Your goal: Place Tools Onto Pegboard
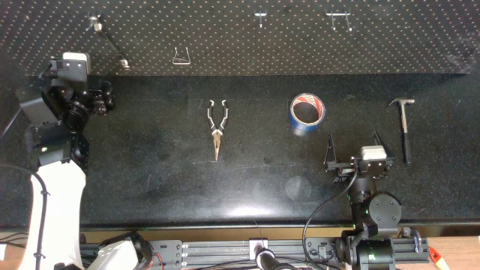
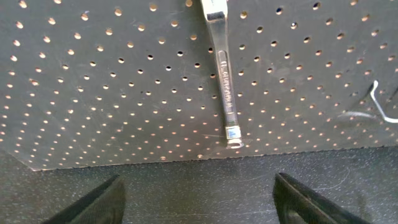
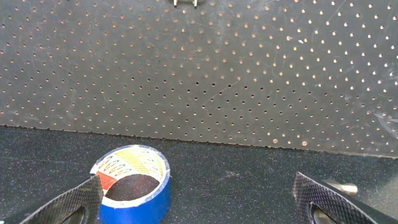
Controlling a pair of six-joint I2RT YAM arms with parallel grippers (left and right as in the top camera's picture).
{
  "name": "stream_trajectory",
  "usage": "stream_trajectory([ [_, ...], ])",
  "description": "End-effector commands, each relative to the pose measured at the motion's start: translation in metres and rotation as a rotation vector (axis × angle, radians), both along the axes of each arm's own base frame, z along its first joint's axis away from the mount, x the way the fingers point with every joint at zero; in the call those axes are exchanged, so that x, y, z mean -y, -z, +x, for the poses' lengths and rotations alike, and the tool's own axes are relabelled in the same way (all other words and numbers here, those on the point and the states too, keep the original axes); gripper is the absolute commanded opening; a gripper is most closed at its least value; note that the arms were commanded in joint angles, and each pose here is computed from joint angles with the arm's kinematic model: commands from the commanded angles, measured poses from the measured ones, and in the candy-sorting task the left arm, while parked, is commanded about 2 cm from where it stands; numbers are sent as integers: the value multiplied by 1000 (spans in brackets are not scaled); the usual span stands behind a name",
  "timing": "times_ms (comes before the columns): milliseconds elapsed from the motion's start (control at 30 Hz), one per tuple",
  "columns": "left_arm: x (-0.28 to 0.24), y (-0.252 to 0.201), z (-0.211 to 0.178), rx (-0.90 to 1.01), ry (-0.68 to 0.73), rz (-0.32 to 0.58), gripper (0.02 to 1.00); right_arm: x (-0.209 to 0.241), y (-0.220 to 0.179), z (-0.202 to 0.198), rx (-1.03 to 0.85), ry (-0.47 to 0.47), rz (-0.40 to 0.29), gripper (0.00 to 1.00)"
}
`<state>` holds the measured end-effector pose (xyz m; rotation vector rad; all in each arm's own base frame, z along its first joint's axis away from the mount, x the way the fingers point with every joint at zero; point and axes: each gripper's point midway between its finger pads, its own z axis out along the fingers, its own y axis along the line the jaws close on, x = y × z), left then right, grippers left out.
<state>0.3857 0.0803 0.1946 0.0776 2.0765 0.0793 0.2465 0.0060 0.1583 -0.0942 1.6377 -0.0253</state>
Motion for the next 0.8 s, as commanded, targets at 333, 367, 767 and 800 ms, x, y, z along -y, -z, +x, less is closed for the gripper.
stream_trajectory([
  [333,12,-50,-33,94,6,27,996,0,0,0,1,0,13,989],
  [367,14,-60,-38,121,6,36,996,0,0,0,1,0,13,989],
  [767,58,-96,-59,223,149,-168,996,0,0,0,1,0,13,989],
  [800,51,-94,-58,210,71,-254,996,0,0,0,1,0,13,989],
])
